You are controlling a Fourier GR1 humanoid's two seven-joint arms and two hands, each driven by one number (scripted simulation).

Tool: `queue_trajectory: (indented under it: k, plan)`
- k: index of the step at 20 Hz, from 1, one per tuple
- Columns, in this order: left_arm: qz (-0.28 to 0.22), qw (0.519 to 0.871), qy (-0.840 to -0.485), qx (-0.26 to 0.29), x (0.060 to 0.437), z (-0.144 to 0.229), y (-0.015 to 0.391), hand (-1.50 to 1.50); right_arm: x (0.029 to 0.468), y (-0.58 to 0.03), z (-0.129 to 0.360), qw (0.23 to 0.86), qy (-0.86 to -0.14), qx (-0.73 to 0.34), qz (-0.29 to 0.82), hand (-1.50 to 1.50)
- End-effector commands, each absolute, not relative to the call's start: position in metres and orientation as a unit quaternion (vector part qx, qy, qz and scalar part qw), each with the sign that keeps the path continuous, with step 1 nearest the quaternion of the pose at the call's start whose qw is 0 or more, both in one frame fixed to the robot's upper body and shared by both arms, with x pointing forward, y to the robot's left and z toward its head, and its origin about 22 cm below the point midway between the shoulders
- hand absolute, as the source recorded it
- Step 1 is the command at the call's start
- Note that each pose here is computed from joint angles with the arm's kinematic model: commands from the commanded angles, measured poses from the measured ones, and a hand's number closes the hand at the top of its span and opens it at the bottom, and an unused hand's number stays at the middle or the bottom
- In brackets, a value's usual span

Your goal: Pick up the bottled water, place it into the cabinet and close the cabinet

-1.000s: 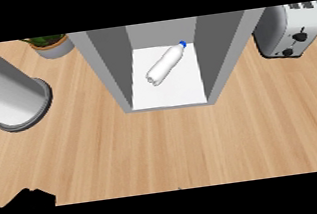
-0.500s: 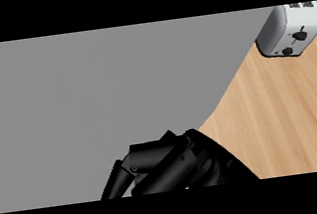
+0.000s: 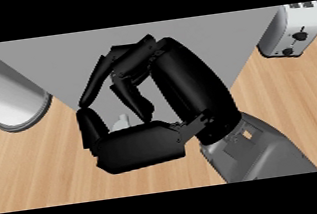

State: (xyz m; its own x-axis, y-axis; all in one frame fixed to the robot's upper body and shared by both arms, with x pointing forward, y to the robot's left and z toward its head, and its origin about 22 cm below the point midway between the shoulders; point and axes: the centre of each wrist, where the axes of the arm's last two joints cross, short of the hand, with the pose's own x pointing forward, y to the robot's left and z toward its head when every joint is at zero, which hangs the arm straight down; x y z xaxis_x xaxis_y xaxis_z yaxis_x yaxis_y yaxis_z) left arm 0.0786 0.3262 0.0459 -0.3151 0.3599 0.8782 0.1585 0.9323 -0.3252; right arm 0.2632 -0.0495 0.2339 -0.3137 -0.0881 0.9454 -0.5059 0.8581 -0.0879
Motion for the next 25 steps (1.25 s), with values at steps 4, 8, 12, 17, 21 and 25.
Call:
queue_trajectory:
  k: [4, 8, 12, 17, 21, 25]
  plan:
    - [0.088, 0.57, -0.801, -0.158, 0.063, 0.049, 0.341, 1.5, 0.328, -0.064, 0.205, 0.595, -0.763, 0.163, 0.194, 1.5]
    - [0.08, 0.563, -0.807, -0.162, 0.074, 0.053, 0.351, 1.5, 0.363, -0.06, 0.211, 0.605, -0.759, 0.159, 0.181, 1.5]
    - [0.088, 0.562, -0.805, -0.169, 0.08, 0.05, 0.35, 1.5, 0.372, -0.073, 0.192, 0.612, -0.756, 0.135, 0.19, 1.5]
    - [0.081, 0.565, -0.803, -0.171, 0.081, 0.048, 0.358, 1.5, 0.38, -0.085, 0.174, 0.616, -0.761, 0.105, 0.175, 1.5]
    - [0.074, 0.552, -0.811, -0.181, 0.088, 0.055, 0.354, 1.5, 0.385, -0.089, 0.178, 0.627, -0.755, 0.097, 0.165, 1.5]
    - [0.07, 0.551, -0.812, -0.178, 0.099, 0.063, 0.355, 1.5, 0.381, -0.076, 0.177, 0.62, -0.758, 0.106, 0.174, 1.5]
